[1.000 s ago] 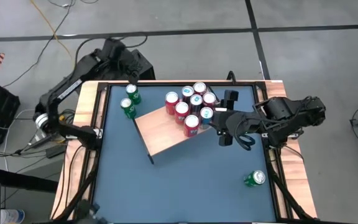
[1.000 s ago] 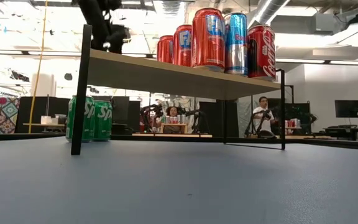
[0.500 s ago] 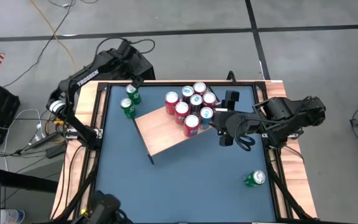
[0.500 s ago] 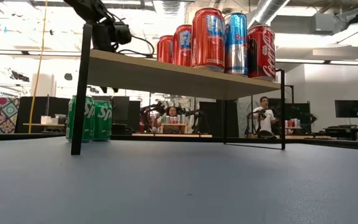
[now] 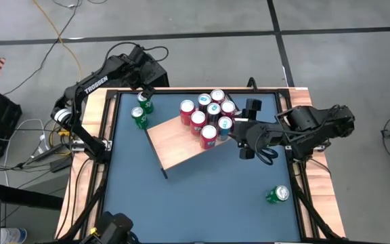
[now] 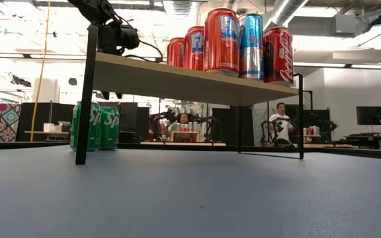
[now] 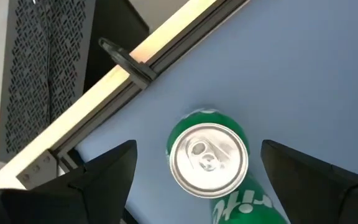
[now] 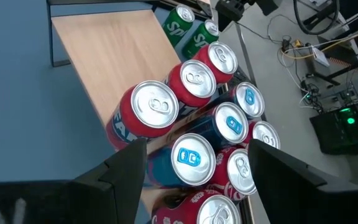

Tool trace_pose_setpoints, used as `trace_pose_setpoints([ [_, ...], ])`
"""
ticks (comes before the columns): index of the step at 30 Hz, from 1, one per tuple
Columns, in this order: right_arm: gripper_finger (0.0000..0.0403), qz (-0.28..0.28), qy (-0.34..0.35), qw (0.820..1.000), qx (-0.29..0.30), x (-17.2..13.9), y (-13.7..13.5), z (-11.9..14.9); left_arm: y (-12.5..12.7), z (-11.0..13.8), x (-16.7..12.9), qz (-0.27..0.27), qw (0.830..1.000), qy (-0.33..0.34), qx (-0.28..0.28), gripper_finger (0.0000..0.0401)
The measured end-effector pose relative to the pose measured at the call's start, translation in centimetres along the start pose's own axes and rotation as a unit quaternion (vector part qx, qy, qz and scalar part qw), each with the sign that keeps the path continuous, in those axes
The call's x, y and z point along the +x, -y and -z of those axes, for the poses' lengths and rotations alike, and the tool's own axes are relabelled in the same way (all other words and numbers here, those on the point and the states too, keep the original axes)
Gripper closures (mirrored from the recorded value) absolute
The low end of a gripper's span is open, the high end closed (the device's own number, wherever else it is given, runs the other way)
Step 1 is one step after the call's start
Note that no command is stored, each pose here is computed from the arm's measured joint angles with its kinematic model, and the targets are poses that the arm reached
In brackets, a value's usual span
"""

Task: Place canned beverage on shelf
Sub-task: Put the top green soda can on the shelf

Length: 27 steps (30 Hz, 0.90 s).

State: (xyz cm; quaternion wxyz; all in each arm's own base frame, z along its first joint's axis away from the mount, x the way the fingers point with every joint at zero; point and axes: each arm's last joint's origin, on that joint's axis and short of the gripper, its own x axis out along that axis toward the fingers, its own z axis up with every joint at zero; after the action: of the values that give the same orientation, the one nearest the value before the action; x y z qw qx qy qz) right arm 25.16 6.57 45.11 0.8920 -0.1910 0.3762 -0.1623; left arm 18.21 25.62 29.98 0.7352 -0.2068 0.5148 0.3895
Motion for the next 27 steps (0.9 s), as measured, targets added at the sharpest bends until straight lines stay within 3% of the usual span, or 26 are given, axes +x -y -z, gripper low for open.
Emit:
trace_pose_setpoints([
  [7,0.0129,-0.011,-0.002,1.0,0.003,0.0,-0.1,0.0,0.9,-0.1,0.2,-0.002,1.0,0.008,0.011,0.0071],
  [13,0.0129,-0.011,-0.009,1.0,0.008,0.0,-0.1,0.2,1.4,1.9,2.8,-0.001,0.999,-0.037,0.014,0.0071],
  [22,0.0129,-0.011,-0.009,1.0,0.007,0.0,-0.1,0.2,1.9,3.0,4.9,-0.003,0.999,-0.037,0.011,0.0072],
  [27,0.0129,-0.011,-0.009,1.0,0.007,0.0,-0.1,0.2,2.1,2.9,4.8,-0.01,0.999,-0.036,0.035,0.0104],
])
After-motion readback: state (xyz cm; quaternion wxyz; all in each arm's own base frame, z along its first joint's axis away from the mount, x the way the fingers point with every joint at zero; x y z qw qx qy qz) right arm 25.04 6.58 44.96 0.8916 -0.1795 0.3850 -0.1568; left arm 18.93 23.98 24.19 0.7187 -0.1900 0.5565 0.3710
